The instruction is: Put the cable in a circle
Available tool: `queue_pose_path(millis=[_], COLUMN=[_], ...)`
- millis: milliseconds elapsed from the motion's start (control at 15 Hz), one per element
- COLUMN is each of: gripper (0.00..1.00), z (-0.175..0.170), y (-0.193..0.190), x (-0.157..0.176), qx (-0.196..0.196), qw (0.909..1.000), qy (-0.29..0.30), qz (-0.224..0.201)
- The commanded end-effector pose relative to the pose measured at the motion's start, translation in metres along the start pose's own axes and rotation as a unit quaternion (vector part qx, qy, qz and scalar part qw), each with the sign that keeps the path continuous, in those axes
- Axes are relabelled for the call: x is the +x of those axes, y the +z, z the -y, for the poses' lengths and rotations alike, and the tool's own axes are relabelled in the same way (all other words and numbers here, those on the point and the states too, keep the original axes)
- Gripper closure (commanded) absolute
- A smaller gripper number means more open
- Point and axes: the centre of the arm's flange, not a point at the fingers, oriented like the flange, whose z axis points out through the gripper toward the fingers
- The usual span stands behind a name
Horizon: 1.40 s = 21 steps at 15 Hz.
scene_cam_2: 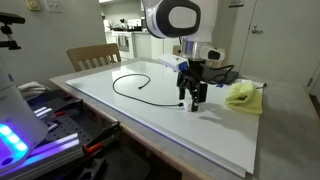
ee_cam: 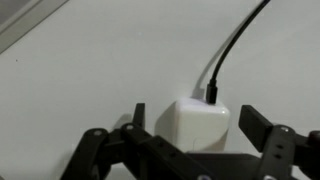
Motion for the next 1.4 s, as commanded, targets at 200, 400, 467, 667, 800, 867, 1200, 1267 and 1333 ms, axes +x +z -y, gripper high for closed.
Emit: queue_pose_path(millis=[200,400,467,667,800,867,1200,1267,1333], gripper=[0.55,0.73,0.73,0.73,0.73,0.73,0.73,0.73,0.73], z=[-0.002,0.008,0.015,0.050,0.084,0.107,0.208,0.224,0.237], y=[0.007,0.002,-0.001,-0.005,-0.009,-0.012,-0.016,-0.016,-0.012], x=[-0.006,-0.001,0.003,0.018,0.031,0.038,0.055,0.055,0.056], qx=[-0.005,-0.017,-0.026,-0.052,-0.064,-0.069,-0.065,-0.066,-0.074], qw=[0.9998,0.9986,0.9970,0.9864,0.9762,0.9699,0.9298,0.9200,0.9144], qy=[-0.016,-0.046,-0.069,-0.154,-0.205,-0.231,-0.359,-0.384,-0.396], qz=[-0.009,-0.019,-0.022,-0.025,-0.029,-0.034,-0.048,-0.045,-0.039])
